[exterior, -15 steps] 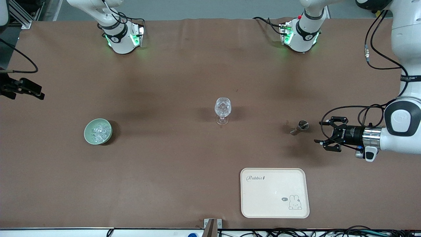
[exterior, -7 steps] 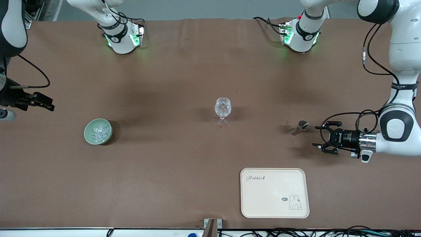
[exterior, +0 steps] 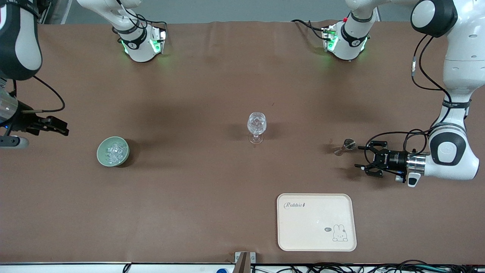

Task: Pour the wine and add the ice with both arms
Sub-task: 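Raise the jigger with the left gripper while the right gripper reaches the bowl, then pinch an ice cube with the right gripper while the left gripper carries the jigger, then tilt the jigger over the glass while the right gripper lifts the ice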

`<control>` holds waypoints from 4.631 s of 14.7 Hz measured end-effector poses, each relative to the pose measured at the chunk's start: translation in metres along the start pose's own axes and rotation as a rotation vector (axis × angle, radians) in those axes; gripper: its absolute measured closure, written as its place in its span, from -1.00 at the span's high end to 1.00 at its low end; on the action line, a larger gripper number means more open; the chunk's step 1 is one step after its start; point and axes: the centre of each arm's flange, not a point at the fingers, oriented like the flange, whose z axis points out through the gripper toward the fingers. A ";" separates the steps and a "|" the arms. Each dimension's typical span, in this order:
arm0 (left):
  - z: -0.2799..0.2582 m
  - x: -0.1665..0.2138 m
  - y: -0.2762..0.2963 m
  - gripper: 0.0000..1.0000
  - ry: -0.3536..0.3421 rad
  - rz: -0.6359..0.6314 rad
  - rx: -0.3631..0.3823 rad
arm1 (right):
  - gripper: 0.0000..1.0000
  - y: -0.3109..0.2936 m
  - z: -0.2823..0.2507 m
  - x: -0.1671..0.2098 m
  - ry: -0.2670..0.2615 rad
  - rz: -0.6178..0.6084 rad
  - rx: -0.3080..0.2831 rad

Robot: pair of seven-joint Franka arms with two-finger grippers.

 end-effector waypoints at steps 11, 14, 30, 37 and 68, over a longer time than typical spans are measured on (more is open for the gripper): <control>0.035 0.025 -0.015 0.59 -0.095 0.056 -0.008 | 0.95 -0.006 0.147 -0.003 -0.029 -0.009 -0.010; 0.045 0.029 -0.016 0.53 -0.126 0.058 -0.020 | 0.95 -0.007 0.169 0.000 -0.048 -0.011 -0.013; 0.064 0.028 -0.024 -0.14 -0.179 0.079 0.006 | 0.95 -0.015 0.229 0.003 -0.093 0.003 0.012; 0.066 0.015 -0.014 -0.58 -0.188 0.107 0.008 | 0.85 -0.019 0.253 -0.008 -0.143 0.000 0.015; 0.224 -0.360 0.062 -0.59 0.321 -0.068 0.169 | -0.45 -0.010 0.165 0.018 -0.100 0.014 0.030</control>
